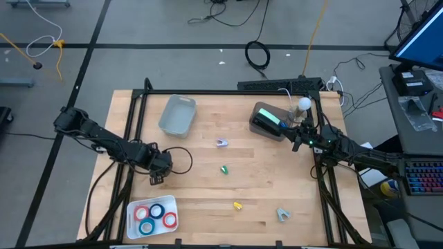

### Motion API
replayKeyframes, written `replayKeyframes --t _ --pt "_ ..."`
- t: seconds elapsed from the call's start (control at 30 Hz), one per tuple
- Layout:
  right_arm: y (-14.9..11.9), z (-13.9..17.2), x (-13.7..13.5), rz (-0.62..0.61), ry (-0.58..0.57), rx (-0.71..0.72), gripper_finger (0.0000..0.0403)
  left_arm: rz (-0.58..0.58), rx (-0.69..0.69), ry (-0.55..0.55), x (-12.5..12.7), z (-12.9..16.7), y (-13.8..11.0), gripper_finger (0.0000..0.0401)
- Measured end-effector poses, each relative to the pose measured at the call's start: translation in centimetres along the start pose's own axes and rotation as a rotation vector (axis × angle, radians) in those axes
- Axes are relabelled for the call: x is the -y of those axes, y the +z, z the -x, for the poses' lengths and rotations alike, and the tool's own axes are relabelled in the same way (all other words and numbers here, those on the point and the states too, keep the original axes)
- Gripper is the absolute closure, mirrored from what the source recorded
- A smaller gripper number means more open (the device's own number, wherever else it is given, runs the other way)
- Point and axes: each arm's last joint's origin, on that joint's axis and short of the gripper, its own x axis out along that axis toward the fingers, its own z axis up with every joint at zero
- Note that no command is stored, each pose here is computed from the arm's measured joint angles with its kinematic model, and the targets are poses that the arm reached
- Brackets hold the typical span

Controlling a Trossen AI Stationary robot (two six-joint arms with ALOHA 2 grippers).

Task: Pick and place Stapler, Stapler remover, tape
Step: Put the left green small stapler into the black bin

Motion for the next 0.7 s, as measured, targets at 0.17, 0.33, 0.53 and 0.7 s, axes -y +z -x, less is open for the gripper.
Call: replayKeyframes --t 0.17,0.33,0.53,0.7 --pt "0.00 0.00 0.00 0.000 0.000 0.000 0.0401 0.004 0.053 0.029 0.06 0.20 0.42 0.0226" --pt "0.00 0.00 0.00 0.000 0.000 0.000 0.0402 -0.017 0.050 0.045 -0.02 0.20 0.34 0.0226" --pt "0.00 0.00 0.00 0.000 0.000 0.000 0.0402 -0.054 0.025 0.014 0.05 0.20 0.25 0.0226" --pt "0.00 0.00 0.00 0.000 0.000 0.000 0.0402 -0.054 -0.008 0.006 -0.02 0.21 0.02 0.0226"
